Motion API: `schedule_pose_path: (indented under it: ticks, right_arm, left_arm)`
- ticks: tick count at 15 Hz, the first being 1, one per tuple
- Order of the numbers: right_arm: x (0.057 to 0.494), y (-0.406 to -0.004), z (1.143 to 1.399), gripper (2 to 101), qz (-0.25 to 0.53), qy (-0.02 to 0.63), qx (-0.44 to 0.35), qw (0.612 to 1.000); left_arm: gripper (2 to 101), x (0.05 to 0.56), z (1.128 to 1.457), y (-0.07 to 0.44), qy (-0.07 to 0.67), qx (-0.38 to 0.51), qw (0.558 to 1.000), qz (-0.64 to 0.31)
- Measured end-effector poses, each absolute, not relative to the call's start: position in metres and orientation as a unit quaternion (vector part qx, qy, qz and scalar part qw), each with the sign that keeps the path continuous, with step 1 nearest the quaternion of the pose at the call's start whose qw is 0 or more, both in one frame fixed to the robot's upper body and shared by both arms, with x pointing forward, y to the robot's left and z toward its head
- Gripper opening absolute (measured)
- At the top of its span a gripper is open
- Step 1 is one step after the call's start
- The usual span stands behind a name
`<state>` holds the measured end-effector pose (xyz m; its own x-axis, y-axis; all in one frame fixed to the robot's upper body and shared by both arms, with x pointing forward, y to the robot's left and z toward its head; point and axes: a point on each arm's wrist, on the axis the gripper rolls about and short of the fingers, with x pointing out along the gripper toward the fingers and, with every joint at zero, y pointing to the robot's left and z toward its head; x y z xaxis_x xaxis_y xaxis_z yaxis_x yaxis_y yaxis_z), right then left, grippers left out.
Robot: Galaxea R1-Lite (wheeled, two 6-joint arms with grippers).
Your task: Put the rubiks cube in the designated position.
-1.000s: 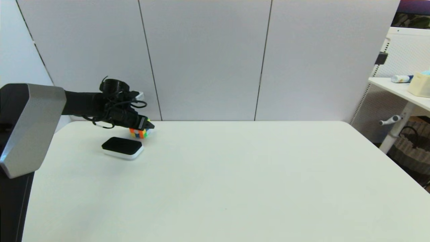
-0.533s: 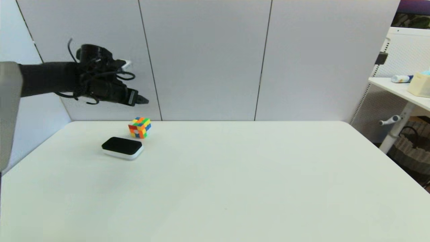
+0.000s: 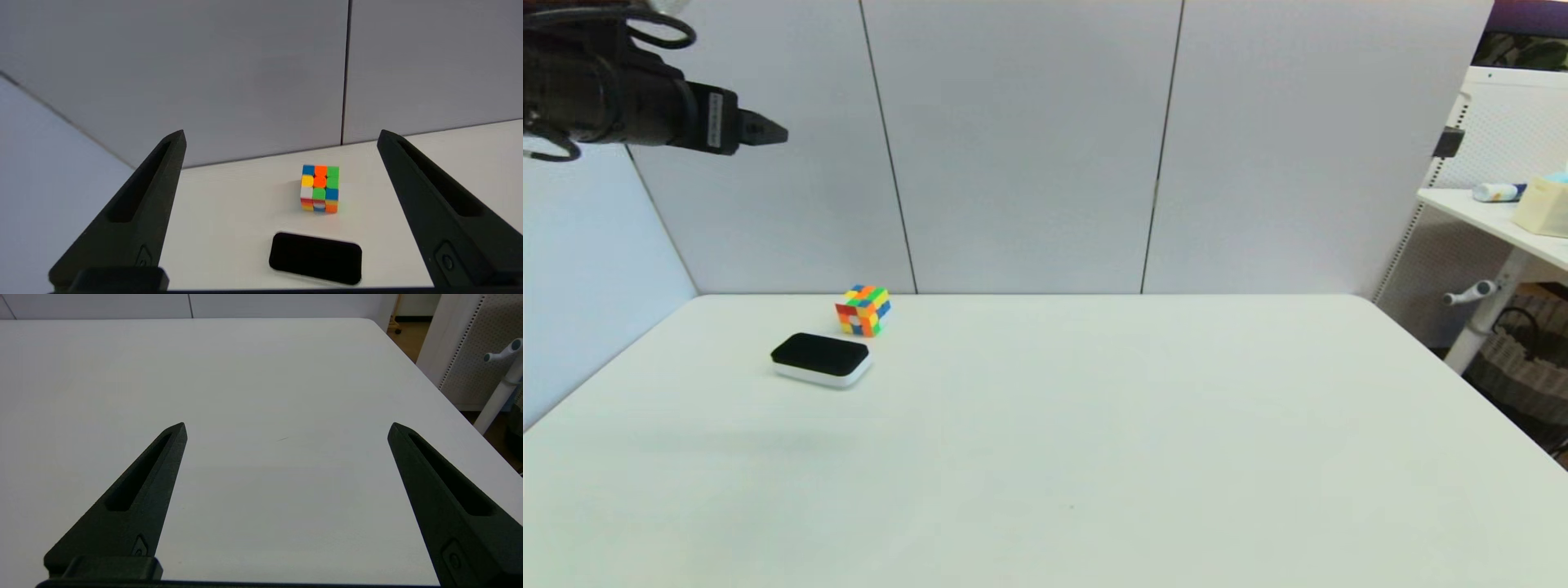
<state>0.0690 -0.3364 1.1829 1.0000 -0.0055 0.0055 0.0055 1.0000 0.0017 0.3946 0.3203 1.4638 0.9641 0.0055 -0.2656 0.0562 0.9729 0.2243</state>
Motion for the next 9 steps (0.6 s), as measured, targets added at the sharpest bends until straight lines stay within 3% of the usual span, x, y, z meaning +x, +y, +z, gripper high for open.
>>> schedule_pose_path:
  ticks: [3,9]
  right_arm:
    - [0.069,-0.336,1.183,97.4,-0.002,-0.003,0.001,1.000]
    - [0.069,-0.336,1.183,97.5,-0.002,-0.003,0.001,1.000]
  left_arm:
    - [95.9,0.354,1.439,0.322,0.133,0.107,0.985,0.000]
    - [97.0,0.255,1.339,0.327,0.130,0.069,0.989,0.017]
